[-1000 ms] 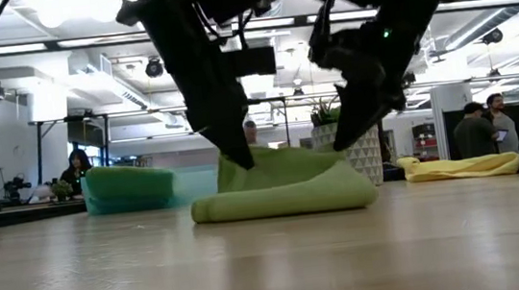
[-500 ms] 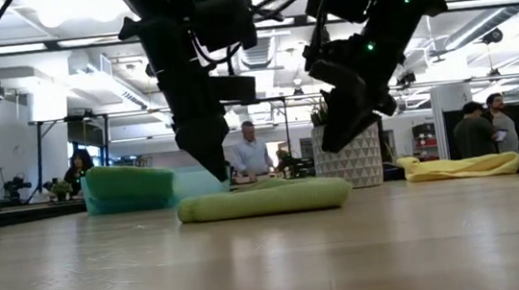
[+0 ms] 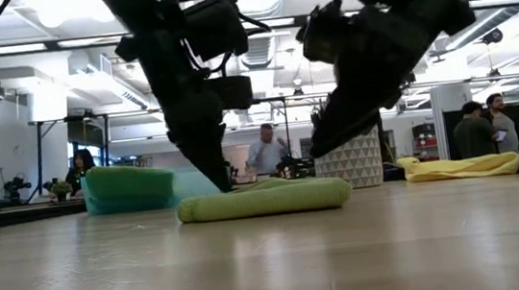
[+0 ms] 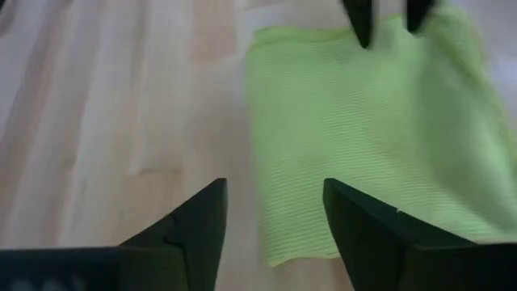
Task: Fold microfiber towels
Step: Put the yellow-green microfiber cloth into the blue bin
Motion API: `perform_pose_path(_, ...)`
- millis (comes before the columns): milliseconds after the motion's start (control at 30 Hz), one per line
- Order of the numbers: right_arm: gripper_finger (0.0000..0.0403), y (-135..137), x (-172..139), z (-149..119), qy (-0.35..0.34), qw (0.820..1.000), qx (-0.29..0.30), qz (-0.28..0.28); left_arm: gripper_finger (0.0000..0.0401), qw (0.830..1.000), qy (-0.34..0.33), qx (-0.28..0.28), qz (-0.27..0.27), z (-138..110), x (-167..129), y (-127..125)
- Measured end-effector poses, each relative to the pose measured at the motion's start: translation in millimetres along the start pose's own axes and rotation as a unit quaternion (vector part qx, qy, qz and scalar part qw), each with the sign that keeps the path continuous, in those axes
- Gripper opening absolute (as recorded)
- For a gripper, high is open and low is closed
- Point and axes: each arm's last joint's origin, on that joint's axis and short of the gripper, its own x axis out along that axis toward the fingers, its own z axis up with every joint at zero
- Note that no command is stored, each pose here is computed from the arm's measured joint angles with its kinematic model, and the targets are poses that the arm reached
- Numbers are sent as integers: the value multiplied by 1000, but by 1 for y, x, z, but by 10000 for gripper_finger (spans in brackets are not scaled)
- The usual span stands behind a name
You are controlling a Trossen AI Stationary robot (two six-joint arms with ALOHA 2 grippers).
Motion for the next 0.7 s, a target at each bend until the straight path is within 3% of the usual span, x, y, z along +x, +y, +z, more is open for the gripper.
perform_pose_path(133, 231, 2, 2, -2, -3, 1000, -1, -19, 132, 996, -49, -16, -68, -5, 15, -3)
perform_pose_path(367, 239, -15, 22, -10, 39, 997, 64, -31, 132, 994, -31, -77, -68, -16, 31, -1)
perform_pose_path(700, 219, -16, 10, 7, 29, 998, 47, -43, 132, 993, -87, -73, -42, -8, -9, 2)
